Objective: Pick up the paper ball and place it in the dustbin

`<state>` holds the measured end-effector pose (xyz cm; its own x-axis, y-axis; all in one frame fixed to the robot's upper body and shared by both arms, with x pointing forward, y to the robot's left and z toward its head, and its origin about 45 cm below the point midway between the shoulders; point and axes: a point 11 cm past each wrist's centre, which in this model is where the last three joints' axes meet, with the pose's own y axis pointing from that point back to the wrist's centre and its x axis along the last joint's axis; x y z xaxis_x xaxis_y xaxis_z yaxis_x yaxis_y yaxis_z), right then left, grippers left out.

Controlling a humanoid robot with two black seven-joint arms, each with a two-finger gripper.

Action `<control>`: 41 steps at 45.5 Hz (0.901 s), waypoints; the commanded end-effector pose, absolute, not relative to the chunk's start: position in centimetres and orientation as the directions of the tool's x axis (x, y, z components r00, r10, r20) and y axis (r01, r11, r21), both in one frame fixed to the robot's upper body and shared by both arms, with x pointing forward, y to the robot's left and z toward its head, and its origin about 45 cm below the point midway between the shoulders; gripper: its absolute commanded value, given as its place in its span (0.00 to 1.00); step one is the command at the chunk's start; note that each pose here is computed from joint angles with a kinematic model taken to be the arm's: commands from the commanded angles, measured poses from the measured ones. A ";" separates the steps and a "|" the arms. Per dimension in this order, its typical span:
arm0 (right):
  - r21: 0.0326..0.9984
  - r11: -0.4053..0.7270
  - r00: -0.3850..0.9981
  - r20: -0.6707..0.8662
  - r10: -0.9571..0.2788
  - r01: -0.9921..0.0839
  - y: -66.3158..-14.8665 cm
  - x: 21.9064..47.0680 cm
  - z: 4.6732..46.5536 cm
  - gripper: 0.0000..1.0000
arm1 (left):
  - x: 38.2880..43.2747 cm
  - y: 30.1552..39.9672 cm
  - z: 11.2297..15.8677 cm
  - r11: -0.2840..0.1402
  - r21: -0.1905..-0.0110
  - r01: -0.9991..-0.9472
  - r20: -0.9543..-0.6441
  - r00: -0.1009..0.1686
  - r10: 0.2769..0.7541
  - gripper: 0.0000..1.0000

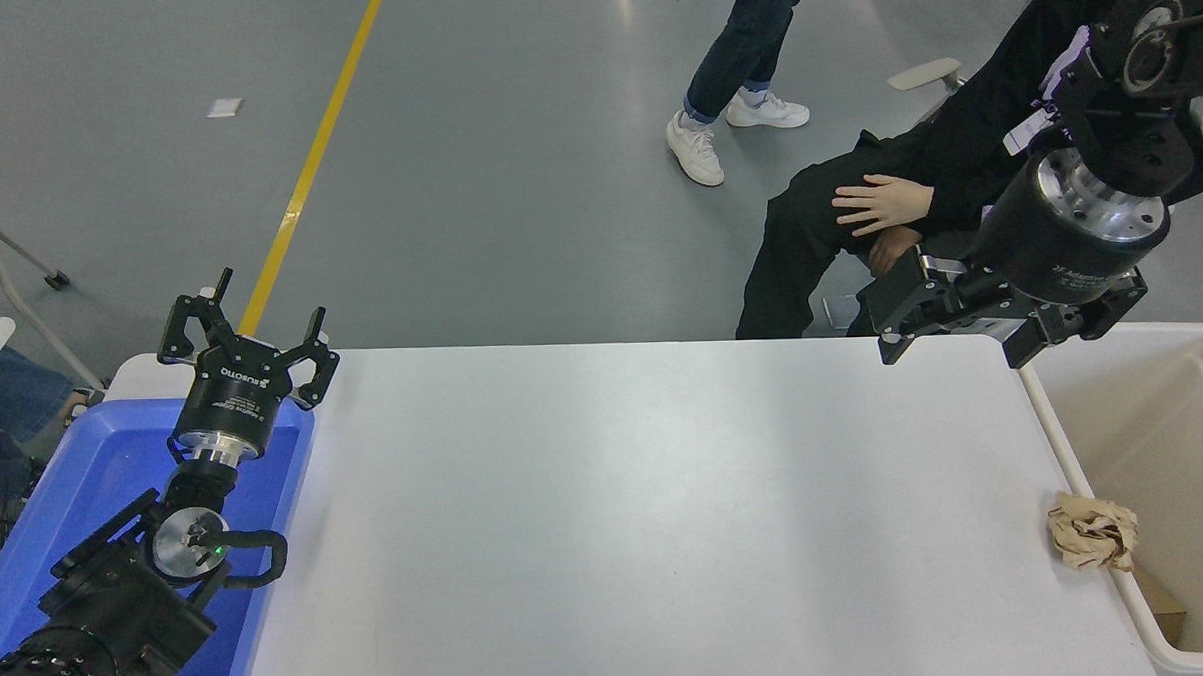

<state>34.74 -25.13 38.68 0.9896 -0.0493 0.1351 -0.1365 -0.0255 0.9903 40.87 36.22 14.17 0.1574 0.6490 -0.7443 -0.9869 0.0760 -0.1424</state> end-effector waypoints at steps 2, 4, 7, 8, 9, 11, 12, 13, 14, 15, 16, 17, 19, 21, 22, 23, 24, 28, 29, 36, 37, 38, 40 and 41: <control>0.990 -0.026 0.990 0.134 -0.048 -0.136 -25.1 34.7 38.6 1.00 | 40.93 36.09 14.19 0.080 -0.142 -0.987 -0.745 0.159 0.648 0.98; 0.990 -0.027 0.990 0.135 -0.049 -0.136 -25.1 34.7 38.7 1.00 | 40.88 36.12 14.14 0.078 -0.141 -0.987 -0.745 0.158 0.648 0.98; 0.990 -0.026 0.990 0.134 -0.048 -0.136 -25.1 34.7 38.6 1.00 | 40.88 36.12 14.13 0.078 -0.141 -0.987 -0.745 0.158 0.648 0.98; 0.990 -0.026 0.990 0.134 -0.048 -0.136 -25.1 34.7 38.6 1.00 | 40.88 36.14 14.15 0.077 -0.142 -0.987 -0.745 0.158 0.648 0.98; 0.990 -0.027 0.990 0.135 -0.049 -0.136 -25.1 34.7 38.7 1.00 | 40.87 36.19 14.16 0.078 -0.142 -0.987 -0.744 0.158 0.649 0.98; 0.990 -0.027 0.990 0.135 -0.049 -0.136 -25.1 34.7 38.7 1.00 | 40.87 36.19 14.16 0.078 -0.142 -0.987 -0.744 0.158 0.649 0.98; 0.990 -0.027 0.990 0.135 -0.049 -0.136 -25.1 34.7 38.7 1.00 | 40.87 36.19 14.16 0.078 -0.142 -0.987 -0.744 0.158 0.649 0.98; 0.990 -0.027 0.990 0.135 -0.049 -0.136 -25.1 34.7 38.7 1.00 | 40.88 36.14 14.15 0.077 -0.142 -0.987 -0.745 0.158 0.648 0.98; 0.990 -0.027 0.990 0.135 -0.049 -0.136 -25.1 34.7 38.7 1.00 | 40.87 36.19 14.16 0.078 -0.142 -0.987 -0.744 0.158 0.649 0.98; 0.990 -0.027 0.990 0.135 -0.049 -0.136 -25.1 34.7 38.7 1.00 | 40.87 36.19 14.16 0.078 -0.142 -0.987 -0.744 0.158 0.649 0.98; 0.990 -0.028 0.990 0.135 -0.051 -0.136 -25.1 34.7 38.7 1.00 | 40.87 36.19 14.16 0.078 -0.142 -0.987 -0.744 0.158 0.649 0.98; 0.990 -0.028 0.990 0.135 -0.051 -0.136 -25.1 34.7 38.7 1.00 | 40.87 36.19 14.16 0.078 -0.142 -0.987 -0.744 0.158 0.649 0.98; 0.990 -0.028 0.990 0.135 -0.051 -0.136 -25.1 34.7 38.7 1.00 | 40.88 36.21 14.18 0.076 -0.142 -0.987 -0.745 0.158 0.649 0.98; 0.990 -0.028 0.990 0.133 -0.051 -0.135 -25.2 34.7 38.6 1.00 | 40.88 36.21 14.18 0.076 -0.142 -0.987 -0.745 0.158 0.649 0.98; 0.990 -0.028 0.990 0.133 -0.051 -0.135 -25.2 34.7 38.6 1.00 | 40.87 36.19 14.16 0.078 -0.142 -0.987 -0.744 0.158 0.649 0.98; 0.991 -0.028 0.990 0.132 -0.051 -0.133 -25.2 34.7 38.6 1.00 | 40.86 36.25 14.15 0.075 -0.141 -0.987 -0.744 0.156 0.649 0.98; 0.991 -0.028 0.990 0.132 -0.051 -0.133 -25.2 34.7 38.6 1.00 | 40.87 36.19 14.16 0.078 -0.142 -0.987 -0.744 0.158 0.649 0.98; 0.991 -0.028 0.990 0.132 -0.051 -0.133 -25.2 34.7 38.6 1.00 | 40.87 36.19 14.16 0.078 -0.142 -0.987 -0.744 0.158 0.649 0.98; 0.990 -0.029 0.990 0.134 -0.052 -0.135 -25.2 34.7 38.6 1.00 | 40.87 36.19 14.16 0.078 -0.142 -0.987 -0.744 0.158 0.649 0.98; 0.990 -0.027 0.989 0.135 -0.054 -0.136 -25.3 34.7 38.7 1.00 | 40.88 36.21 14.18 0.076 -0.142 -0.987 -0.745 0.158 0.649 0.98; 0.990 -0.027 0.989 0.135 -0.054 -0.136 -25.3 34.7 38.7 1.00 | 40.87 36.29 14.20 0.076 -0.142 -0.987 -0.744 0.157 0.650 0.98; 0.990 -0.027 0.989 0.135 -0.054 -0.136 -25.3 34.7 38.7 1.00 | 40.87 36.19 14.16 0.078 -0.142 -0.987 -0.744 0.158 0.649 0.98; 0.991 -0.025 0.990 0.132 -0.054 -0.133 -25.3 34.7 38.5 1.00 | 40.87 36.27 14.18 0.077 -0.142 -0.987 -0.743 0.157 0.650 0.98; 0.991 -0.022 0.990 0.131 -0.054 -0.133 -25.3 34.7 38.5 1.00 | 40.88 36.21 14.18 0.076 -0.142 -0.987 -0.745 0.158 0.649 0.98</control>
